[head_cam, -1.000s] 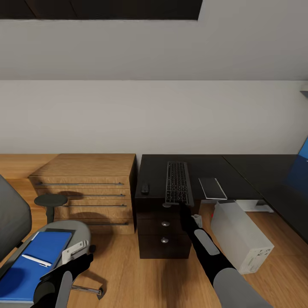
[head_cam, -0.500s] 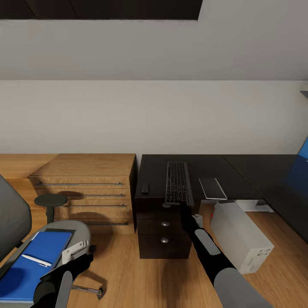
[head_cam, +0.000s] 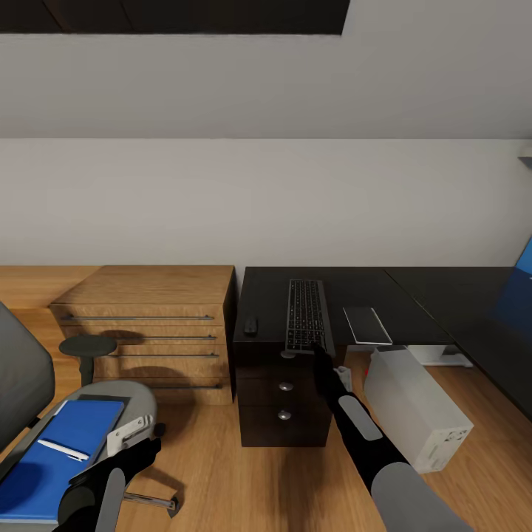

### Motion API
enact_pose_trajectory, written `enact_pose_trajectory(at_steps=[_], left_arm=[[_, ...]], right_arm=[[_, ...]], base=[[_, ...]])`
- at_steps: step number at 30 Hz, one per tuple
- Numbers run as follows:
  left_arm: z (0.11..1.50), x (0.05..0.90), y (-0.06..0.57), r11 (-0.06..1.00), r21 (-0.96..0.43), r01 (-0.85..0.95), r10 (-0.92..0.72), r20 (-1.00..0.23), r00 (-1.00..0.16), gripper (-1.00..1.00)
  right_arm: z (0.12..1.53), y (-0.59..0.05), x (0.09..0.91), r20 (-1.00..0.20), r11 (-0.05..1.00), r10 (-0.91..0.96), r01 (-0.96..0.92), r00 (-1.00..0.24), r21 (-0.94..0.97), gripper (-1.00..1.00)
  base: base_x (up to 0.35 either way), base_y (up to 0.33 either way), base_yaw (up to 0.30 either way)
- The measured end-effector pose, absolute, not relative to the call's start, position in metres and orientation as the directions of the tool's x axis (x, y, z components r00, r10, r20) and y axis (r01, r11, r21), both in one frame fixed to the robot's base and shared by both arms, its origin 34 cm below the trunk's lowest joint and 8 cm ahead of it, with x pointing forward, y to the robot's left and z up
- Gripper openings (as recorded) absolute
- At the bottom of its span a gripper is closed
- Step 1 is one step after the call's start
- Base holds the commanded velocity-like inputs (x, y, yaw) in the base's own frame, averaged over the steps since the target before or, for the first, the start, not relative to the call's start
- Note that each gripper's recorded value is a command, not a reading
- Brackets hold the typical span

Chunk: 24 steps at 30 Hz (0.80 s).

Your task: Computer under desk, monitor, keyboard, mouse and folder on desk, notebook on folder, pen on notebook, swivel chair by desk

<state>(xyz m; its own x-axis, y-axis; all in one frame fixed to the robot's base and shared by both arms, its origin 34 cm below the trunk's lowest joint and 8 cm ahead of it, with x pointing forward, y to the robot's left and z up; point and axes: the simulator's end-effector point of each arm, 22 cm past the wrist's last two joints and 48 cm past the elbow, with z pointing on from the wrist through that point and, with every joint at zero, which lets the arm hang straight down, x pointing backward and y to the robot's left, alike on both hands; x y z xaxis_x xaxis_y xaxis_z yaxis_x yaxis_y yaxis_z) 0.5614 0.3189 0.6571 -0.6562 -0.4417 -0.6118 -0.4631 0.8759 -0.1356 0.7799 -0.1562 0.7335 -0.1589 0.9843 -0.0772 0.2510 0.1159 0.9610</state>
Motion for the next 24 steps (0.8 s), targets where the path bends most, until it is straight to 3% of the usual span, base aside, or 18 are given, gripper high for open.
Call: enact_pose_trajectory(at_steps=[24], left_arm=[[0.641, 0.561, 0.317, 0.876, -0.143, -0.46, -0.443, -0.615, -0.652, 1.0]], right_arm=[[0.714, -0.176, 0.779, -0.101, 0.134, 0.984, 0.242, -0.145, 0.961, 1.0]], base=[[0.0, 0.0, 0.0]])
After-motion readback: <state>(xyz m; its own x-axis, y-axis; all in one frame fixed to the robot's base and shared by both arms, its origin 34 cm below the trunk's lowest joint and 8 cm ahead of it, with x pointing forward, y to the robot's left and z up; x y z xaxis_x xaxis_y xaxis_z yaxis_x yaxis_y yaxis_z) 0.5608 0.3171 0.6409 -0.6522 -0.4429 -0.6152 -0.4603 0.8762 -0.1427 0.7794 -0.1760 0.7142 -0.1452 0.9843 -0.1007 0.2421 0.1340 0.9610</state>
